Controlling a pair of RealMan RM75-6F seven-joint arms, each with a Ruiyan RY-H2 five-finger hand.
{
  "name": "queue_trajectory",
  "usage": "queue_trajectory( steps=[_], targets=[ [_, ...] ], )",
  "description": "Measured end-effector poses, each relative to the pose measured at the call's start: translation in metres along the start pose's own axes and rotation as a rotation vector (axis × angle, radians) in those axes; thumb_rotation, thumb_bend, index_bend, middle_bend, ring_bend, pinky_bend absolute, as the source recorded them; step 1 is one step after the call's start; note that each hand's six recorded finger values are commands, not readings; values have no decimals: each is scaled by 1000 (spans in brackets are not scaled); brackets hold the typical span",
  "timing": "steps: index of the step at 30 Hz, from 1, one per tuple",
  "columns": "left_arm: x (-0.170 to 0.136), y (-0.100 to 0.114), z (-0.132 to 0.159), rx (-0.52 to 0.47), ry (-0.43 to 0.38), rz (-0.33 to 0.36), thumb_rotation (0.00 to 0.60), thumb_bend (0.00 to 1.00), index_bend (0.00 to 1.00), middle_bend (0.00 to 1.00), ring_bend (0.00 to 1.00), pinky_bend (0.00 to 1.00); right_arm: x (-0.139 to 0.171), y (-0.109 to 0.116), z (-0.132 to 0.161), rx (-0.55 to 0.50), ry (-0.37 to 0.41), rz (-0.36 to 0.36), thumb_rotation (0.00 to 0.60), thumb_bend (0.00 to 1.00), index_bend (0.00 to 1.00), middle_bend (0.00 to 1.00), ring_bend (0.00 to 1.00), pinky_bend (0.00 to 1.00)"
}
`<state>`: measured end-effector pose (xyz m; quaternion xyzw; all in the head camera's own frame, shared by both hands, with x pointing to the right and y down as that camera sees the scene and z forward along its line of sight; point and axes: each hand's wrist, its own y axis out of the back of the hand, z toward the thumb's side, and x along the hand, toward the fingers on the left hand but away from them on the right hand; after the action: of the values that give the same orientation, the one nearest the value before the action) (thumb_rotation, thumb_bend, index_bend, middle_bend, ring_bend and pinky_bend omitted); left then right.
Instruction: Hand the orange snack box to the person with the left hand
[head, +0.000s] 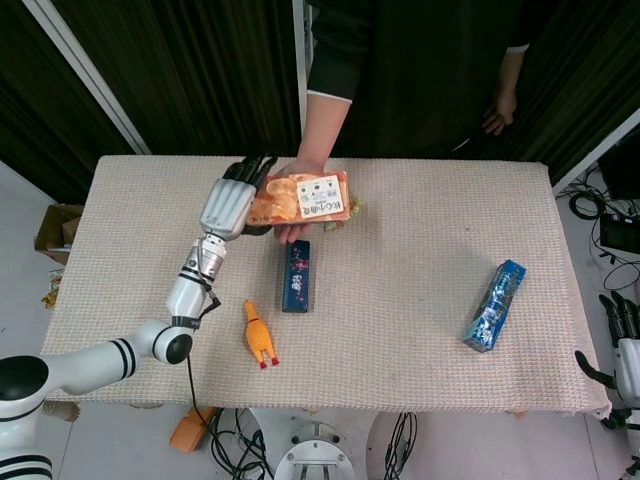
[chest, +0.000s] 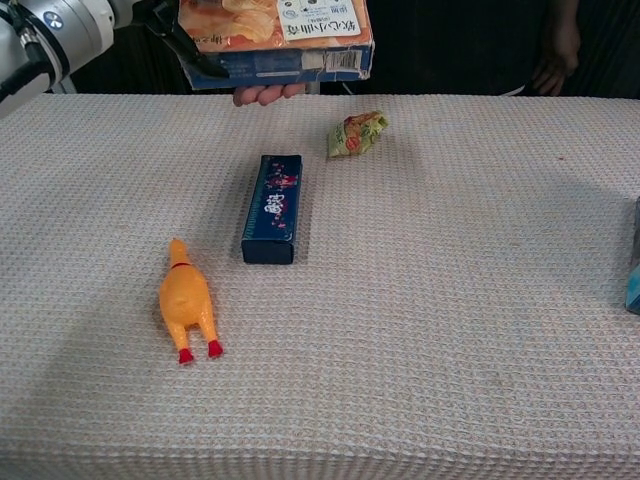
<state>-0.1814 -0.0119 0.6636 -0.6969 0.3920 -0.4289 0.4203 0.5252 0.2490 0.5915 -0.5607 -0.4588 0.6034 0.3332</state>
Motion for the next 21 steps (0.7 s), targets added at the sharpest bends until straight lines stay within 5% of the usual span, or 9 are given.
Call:
queue_trajectory(
  steps=[12, 17, 21],
  targets=[
    [-47, 47, -51, -22, 102, 17, 600, 12, 0, 0, 40, 157, 2, 10, 10, 5, 34, -28, 600, 146, 0, 0, 0, 0],
    [-115, 61, -98, -13, 204, -56, 600, 8, 0, 0, 40, 161, 3, 13, 15, 6, 48, -34, 600, 145, 0, 0, 0, 0],
    [-182, 46, -122, 1, 258, -143, 600, 8, 0, 0, 40, 165, 5, 17, 20, 3, 60, -44, 600, 146, 0, 0, 0, 0]
  ],
)
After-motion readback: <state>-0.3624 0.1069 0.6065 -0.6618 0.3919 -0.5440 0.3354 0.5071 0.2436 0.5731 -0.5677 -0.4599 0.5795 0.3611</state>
